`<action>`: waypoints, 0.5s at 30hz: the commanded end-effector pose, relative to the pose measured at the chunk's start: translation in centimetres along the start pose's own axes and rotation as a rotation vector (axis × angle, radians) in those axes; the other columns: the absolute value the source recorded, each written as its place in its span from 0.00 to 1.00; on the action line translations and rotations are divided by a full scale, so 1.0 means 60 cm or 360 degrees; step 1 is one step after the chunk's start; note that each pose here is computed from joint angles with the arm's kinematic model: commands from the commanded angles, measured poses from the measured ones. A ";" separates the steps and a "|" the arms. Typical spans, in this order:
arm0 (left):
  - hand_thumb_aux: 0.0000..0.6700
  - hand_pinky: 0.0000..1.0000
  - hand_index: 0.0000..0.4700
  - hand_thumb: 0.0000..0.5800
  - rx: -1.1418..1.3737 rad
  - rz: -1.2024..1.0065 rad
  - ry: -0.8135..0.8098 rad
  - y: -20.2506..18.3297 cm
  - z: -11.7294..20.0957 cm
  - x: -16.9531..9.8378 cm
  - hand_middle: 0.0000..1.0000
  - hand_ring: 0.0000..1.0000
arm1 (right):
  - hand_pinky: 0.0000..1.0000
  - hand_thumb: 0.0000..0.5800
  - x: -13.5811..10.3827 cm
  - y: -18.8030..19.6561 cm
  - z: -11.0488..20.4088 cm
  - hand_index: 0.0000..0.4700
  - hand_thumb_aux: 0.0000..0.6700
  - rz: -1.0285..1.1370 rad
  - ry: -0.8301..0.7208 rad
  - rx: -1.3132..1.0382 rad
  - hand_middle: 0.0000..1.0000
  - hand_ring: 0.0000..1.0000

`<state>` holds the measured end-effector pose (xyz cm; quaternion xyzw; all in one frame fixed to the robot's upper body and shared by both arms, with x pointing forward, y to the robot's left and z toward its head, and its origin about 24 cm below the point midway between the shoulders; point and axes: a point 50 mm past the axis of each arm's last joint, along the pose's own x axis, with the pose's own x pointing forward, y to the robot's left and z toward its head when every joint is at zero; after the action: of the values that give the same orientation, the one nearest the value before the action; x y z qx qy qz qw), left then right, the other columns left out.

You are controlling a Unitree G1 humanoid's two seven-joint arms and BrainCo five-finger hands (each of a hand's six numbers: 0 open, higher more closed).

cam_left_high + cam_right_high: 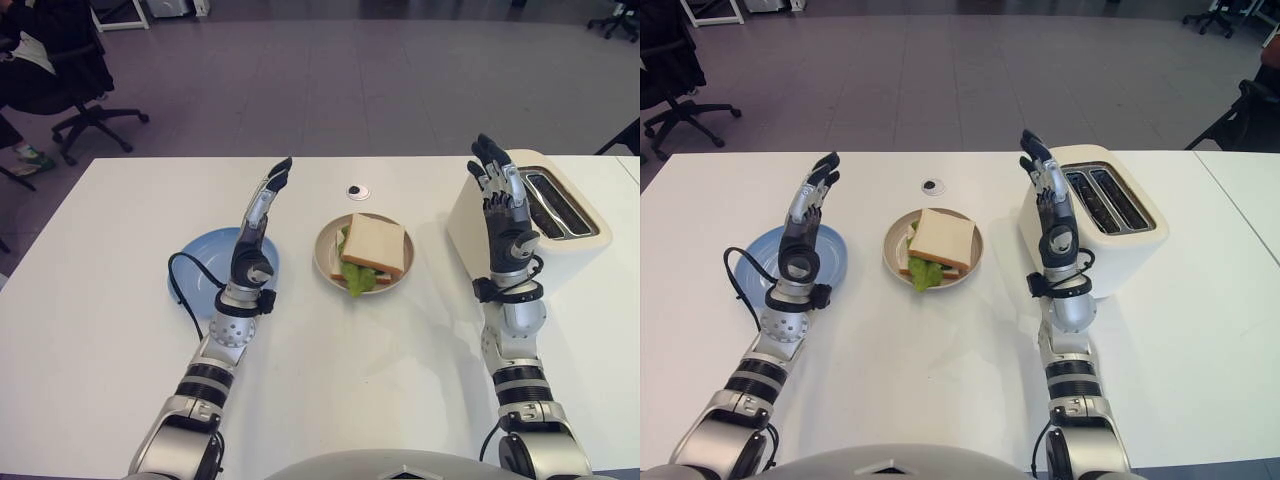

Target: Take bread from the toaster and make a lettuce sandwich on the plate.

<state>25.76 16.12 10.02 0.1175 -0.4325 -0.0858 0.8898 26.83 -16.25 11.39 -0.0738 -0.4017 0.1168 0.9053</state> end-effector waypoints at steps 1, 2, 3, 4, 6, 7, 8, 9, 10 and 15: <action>0.00 0.00 0.00 0.00 0.0018 -0.0033 -0.0013 -0.011 0.003 0.002 0.00 0.00 | 0.00 0.00 0.000 0.025 0.000 0.00 0.00 0.0113 -0.0021 -0.0060 0.00 0.00; 0.00 0.00 0.00 0.00 0.0022 -0.0035 -0.0015 -0.012 0.003 0.003 0.00 0.00 | 0.00 0.00 0.000 0.029 -0.001 0.00 0.00 0.0125 -0.0021 -0.0070 0.00 0.00; 0.00 0.00 0.00 0.00 0.0024 -0.0035 -0.0016 -0.013 0.003 0.003 0.00 0.00 | 0.00 0.00 0.000 0.031 -0.003 0.00 0.00 0.0132 -0.0019 -0.0073 0.00 0.00; 0.00 0.00 0.00 0.00 0.0024 -0.0034 -0.0017 -0.014 0.003 0.002 0.00 0.00 | 0.00 0.00 0.000 0.033 -0.004 0.00 0.00 0.0138 -0.0017 -0.0075 0.00 0.00; 0.00 0.00 0.00 0.00 0.0022 -0.0036 -0.0016 -0.016 0.002 0.003 0.00 0.00 | 0.00 0.00 0.001 0.035 -0.007 0.00 0.00 0.0150 -0.0014 -0.0082 0.00 0.00; 0.00 0.00 0.00 0.00 0.0022 -0.0040 -0.0014 -0.017 0.001 0.003 0.00 0.00 | 0.00 0.00 0.002 0.035 -0.008 0.00 0.00 0.0154 -0.0013 -0.0084 0.00 0.00; 0.00 0.00 0.00 0.00 0.0022 -0.0043 -0.0014 -0.017 0.001 0.003 0.00 0.00 | 0.00 0.00 0.002 0.035 -0.008 0.00 0.00 0.0156 -0.0015 -0.0086 0.00 0.00; 0.00 0.00 0.00 0.00 0.0020 -0.0044 -0.0012 -0.018 0.000 0.004 0.00 0.00 | 0.00 0.00 0.002 0.035 -0.009 0.00 0.00 0.0156 -0.0017 -0.0087 0.00 0.00; 0.00 0.00 0.00 0.00 0.0017 -0.0043 -0.0011 -0.018 0.000 0.004 0.00 0.00 | 0.00 0.00 0.003 0.036 -0.009 0.00 0.00 0.0154 -0.0019 -0.0086 0.00 0.00; 0.00 0.00 0.00 0.00 0.0003 -0.0050 -0.0012 -0.022 -0.001 0.002 0.00 0.00 | 0.00 0.00 0.004 0.042 -0.011 0.00 0.00 0.0140 -0.0022 -0.0073 0.00 0.00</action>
<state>25.74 14.75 9.94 0.1190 -0.4394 -0.0981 0.8850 26.89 -14.13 10.40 -0.1108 -0.4034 0.1435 0.8969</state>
